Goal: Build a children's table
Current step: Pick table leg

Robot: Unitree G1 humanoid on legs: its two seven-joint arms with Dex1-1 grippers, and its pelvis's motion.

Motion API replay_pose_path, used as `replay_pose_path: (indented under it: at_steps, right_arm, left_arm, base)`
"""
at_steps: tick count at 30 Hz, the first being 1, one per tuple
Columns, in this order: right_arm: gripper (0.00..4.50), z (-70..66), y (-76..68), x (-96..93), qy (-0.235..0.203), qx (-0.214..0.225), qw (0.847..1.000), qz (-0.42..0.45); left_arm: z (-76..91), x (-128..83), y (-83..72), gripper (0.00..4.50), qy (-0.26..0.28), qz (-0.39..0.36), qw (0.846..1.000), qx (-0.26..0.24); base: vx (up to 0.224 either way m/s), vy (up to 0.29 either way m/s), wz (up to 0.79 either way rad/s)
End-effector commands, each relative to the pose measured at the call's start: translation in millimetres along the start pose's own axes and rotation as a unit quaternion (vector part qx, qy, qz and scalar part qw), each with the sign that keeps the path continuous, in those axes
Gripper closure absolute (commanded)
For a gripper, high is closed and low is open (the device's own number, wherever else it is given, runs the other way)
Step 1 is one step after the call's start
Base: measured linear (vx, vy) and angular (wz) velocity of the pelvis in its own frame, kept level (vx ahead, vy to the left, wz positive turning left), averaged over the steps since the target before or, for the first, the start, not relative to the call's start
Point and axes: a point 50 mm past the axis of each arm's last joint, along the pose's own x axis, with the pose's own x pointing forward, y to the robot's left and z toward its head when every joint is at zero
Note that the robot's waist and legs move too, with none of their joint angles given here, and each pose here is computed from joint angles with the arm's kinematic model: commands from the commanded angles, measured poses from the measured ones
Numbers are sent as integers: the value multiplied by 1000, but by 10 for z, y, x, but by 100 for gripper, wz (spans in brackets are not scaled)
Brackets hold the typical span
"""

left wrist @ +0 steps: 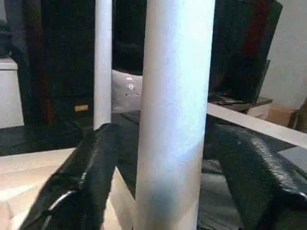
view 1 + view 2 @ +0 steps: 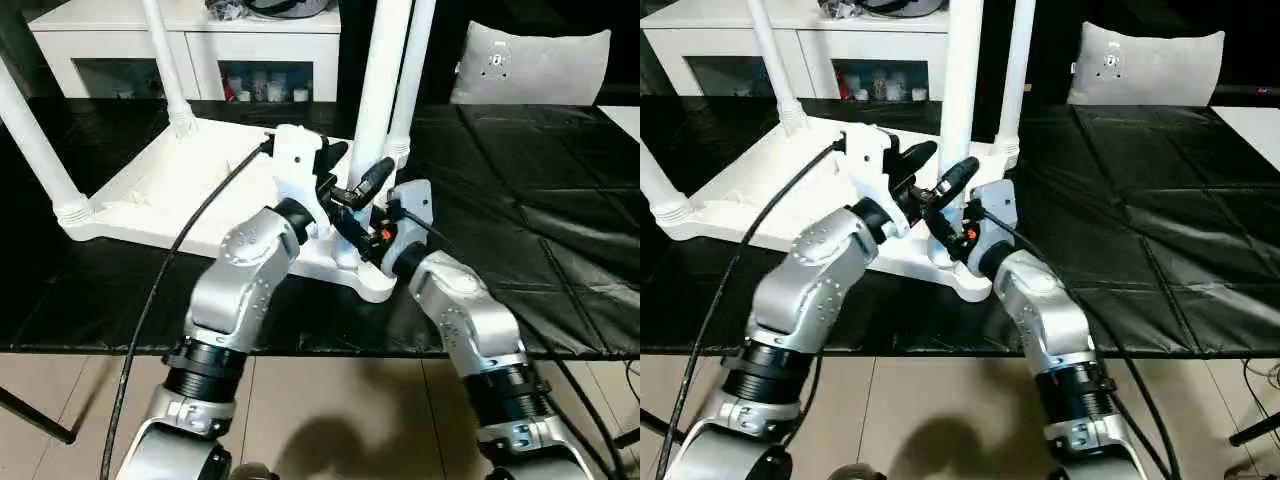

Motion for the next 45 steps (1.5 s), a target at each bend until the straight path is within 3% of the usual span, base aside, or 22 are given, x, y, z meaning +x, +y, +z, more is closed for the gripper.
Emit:
replay_pose_path:
  at_steps: [1,4,6,19,31,32,36,41,45]
  right_arm:
    - [259,32,5,20,-7,-10,1000,-2]
    - [259,22,41,41,-3,-26,1000,5]
    - [259,18,48,44,-4,-27,1000,5]
    - [259,-4,68,64,-3,-47,999,-1]
    - [259,-11,57,73,-1,-70,997,-16]
    - [203,-7,57,73,-6,-61,998,-14]
    - [189,-2,75,59,-8,-57,998,0]
    - [189,114,15,-5,-43,-49,998,9]
    - [189,304,-142,-179,-72,-1,996,58]
  left_arm:
    - [18,31,-11,134,-1,-4,1000,12]
    - [-4,30,-49,141,3,-16,1000,14]
    - [-8,29,-53,174,3,-17,1000,15]
    - [-11,41,-40,258,3,-17,1000,22]
    - [-1,36,-6,268,0,-8,1000,21]
    - [6,34,3,268,-2,-4,1000,19]
    - [22,30,32,268,-7,4,1000,15]
    - [61,12,140,268,-17,24,1000,-3]
    - [120,-26,310,269,-17,32,999,-10]
  base:
    - [0,0,0]
    - [0,0,0]
    - [0,0,0]
    - [0,0,0]
    - [0,0,0]
    - [0,0,0]
    - [0,0,0]
    - [0,0,0]
    - [0,0,0]
